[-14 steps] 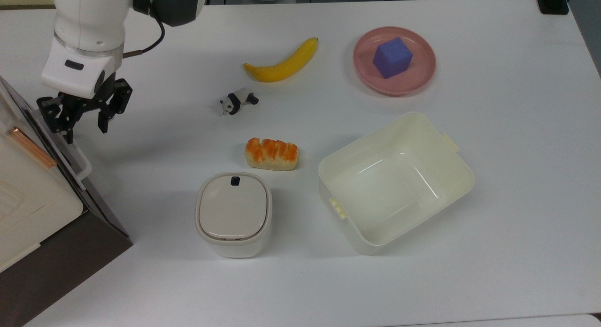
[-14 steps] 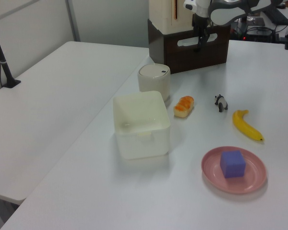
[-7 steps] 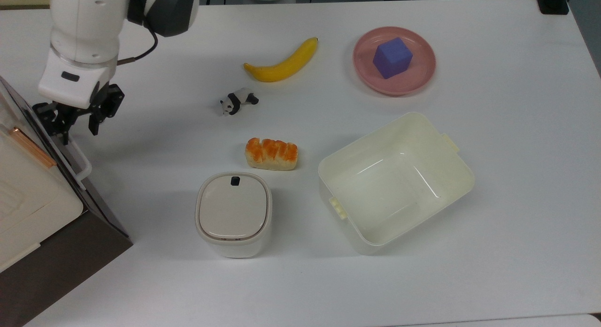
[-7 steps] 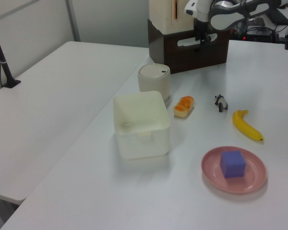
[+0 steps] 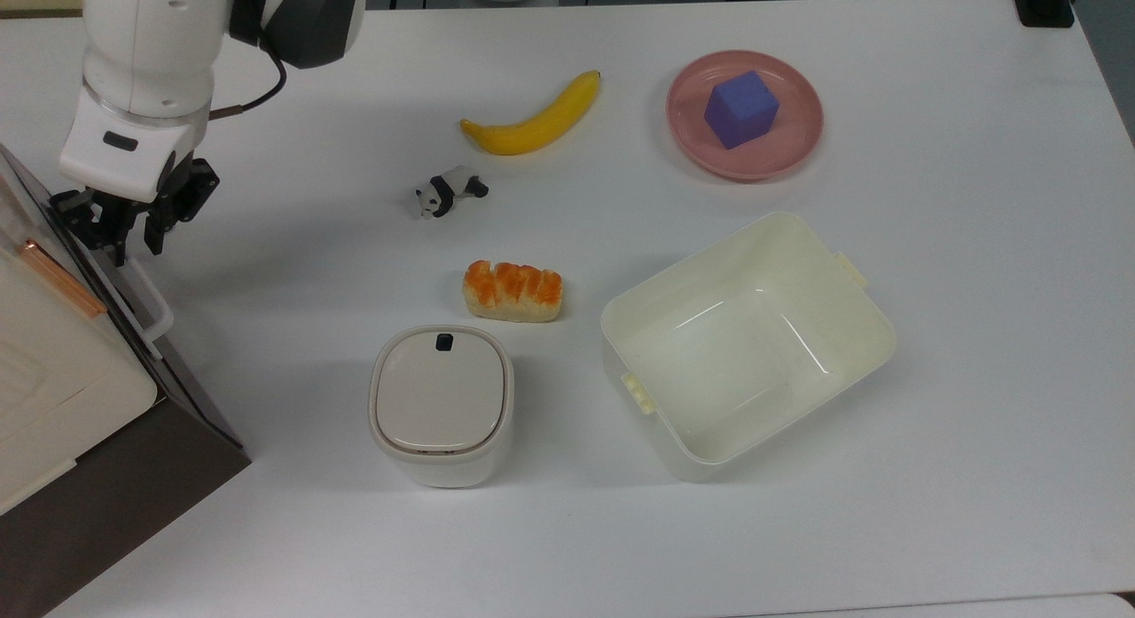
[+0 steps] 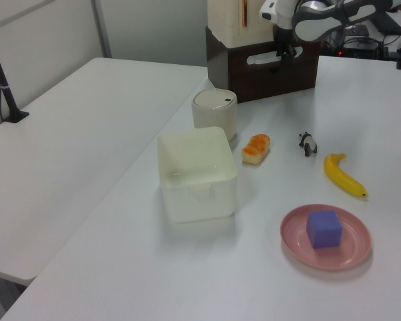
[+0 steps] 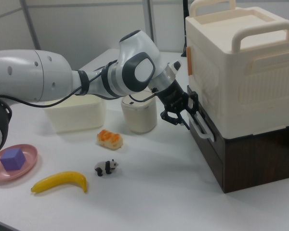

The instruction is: Slide the drawer open

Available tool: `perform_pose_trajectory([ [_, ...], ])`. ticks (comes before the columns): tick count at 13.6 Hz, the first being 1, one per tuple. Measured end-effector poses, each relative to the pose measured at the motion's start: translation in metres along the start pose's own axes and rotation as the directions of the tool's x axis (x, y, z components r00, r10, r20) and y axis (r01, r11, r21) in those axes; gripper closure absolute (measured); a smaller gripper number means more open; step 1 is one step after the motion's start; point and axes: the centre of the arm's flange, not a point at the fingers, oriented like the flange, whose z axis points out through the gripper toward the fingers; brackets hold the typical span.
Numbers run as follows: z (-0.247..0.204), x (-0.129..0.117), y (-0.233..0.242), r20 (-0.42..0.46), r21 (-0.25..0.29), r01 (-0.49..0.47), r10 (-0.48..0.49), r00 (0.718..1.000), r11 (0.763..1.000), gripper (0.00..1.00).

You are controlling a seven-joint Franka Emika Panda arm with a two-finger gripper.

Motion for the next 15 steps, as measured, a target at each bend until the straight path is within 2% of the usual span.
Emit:
perform_pose_trajectory([
  [1, 0.0005, 0.0003, -0.0002, 0.0, 0.0, 0.001, -0.001, 1.0, 1.0, 0.71],
  [4, 0.001, 0.0039, 0.0009, -0.022, -0.02, -0.002, 0.001, 1.0, 1.0, 0.73],
  [5, 0.0017, 0.0046, 0.0013, -0.028, -0.025, -0.004, 0.003, 1.0, 1.0, 0.85],
  [15, 0.0015, 0.0044, -0.0002, -0.028, -0.024, -0.004, 0.003, 1.0, 1.0, 0.87],
])
